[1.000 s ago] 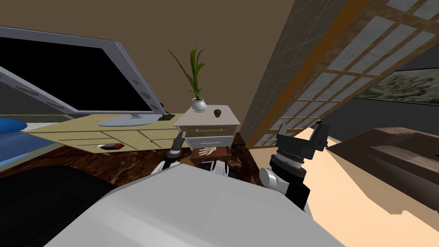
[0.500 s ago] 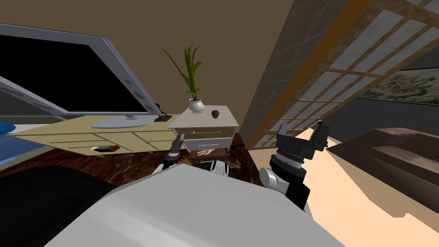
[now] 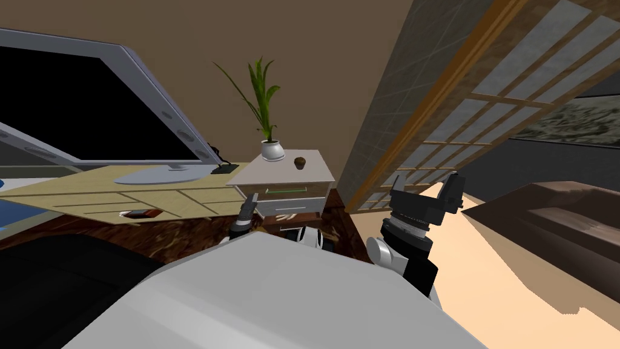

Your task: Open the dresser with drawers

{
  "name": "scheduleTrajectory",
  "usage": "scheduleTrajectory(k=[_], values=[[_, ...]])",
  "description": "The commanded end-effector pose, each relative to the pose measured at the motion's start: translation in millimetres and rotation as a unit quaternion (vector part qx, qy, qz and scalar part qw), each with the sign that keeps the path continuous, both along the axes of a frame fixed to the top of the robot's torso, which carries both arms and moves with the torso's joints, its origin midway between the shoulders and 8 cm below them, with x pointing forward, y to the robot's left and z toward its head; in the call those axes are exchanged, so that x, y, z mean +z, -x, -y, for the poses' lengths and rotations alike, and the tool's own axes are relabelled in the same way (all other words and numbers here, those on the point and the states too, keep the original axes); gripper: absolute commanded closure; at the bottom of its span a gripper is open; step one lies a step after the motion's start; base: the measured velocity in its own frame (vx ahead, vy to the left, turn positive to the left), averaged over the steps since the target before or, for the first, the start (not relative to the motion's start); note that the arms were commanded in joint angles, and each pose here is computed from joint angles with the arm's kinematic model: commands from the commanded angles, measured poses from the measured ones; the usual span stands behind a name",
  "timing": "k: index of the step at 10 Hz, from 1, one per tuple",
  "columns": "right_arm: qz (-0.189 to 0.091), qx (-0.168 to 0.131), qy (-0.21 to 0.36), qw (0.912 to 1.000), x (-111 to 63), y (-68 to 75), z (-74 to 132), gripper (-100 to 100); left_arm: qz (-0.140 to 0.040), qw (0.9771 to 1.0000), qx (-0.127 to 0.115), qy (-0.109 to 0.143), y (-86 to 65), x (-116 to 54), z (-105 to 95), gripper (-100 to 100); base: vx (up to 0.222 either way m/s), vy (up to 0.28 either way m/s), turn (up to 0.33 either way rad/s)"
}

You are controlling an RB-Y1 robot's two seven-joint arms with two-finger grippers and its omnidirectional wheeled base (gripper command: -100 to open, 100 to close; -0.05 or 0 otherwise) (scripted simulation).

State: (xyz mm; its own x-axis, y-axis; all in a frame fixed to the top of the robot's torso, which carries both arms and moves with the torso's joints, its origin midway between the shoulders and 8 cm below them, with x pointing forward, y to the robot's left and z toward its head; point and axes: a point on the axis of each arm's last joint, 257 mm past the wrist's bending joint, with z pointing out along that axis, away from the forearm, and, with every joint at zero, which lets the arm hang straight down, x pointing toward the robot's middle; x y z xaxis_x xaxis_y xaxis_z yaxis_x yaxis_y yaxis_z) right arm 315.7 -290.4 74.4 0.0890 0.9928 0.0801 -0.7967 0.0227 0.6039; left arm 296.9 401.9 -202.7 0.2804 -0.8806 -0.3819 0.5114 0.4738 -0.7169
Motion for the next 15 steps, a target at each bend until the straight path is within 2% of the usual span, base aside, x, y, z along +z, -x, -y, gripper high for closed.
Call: scheduleTrajectory(k=[1,5,7,9,11,13,14,15], values=[[0.0,0.0,0.0,1.0,0.0,0.0,0,0,-0.003,0.9999,0.009,0.009,6.9,-13.1,-3.2,-100,0.078,-0.031,-0.002],[0.0,0.0,0.0,1.0,0.0,0.0,0,0,-0.009,0.9991,0.026,0.032,20.8,-35.6,-4.8,-100,0.083,-0.045,-0.009],[0.0,0.0,0.0,1.0,0.0,0.0,0,0,-0.01,0.9979,0.037,0.052,29.0,-49.3,-0.5,-100,0.061,-0.033,-0.007],[0.0,0.0,0.0,1.0,0.0,0.0,0,0,-0.011,0.9959,0.047,0.076,35.7,-62.2,8.7,-100,0.079,-0.032,-0.008],[0.0,0.0,0.0,1.0,0.0,0.0,0,0,-0.01,0.9928,0.057,0.104,40.5,-73.5,22.4,-100,0.056,-0.036,-0.004],[0.0,0.0,0.0,1.0,0.0,0.0,0,0,-0.009,0.9902,0.063,0.124,42.5,-80.1,33.2,-100,0.025,-0.017,-0.002],[0.0,0.0,0.0,1.0,0.0,0.0,0,0,-0.01,0.991,0.061,0.119,41.6,-76.5,28.6,-100,0.006,-0.004,0.004],[0.0,0.0,0.0,1.0,0.0,0.0,0,0,-0.01,0.991,0.06,0.119,32.9,-73.1,22.2,-100,-0.01,-0.027,0.014]])
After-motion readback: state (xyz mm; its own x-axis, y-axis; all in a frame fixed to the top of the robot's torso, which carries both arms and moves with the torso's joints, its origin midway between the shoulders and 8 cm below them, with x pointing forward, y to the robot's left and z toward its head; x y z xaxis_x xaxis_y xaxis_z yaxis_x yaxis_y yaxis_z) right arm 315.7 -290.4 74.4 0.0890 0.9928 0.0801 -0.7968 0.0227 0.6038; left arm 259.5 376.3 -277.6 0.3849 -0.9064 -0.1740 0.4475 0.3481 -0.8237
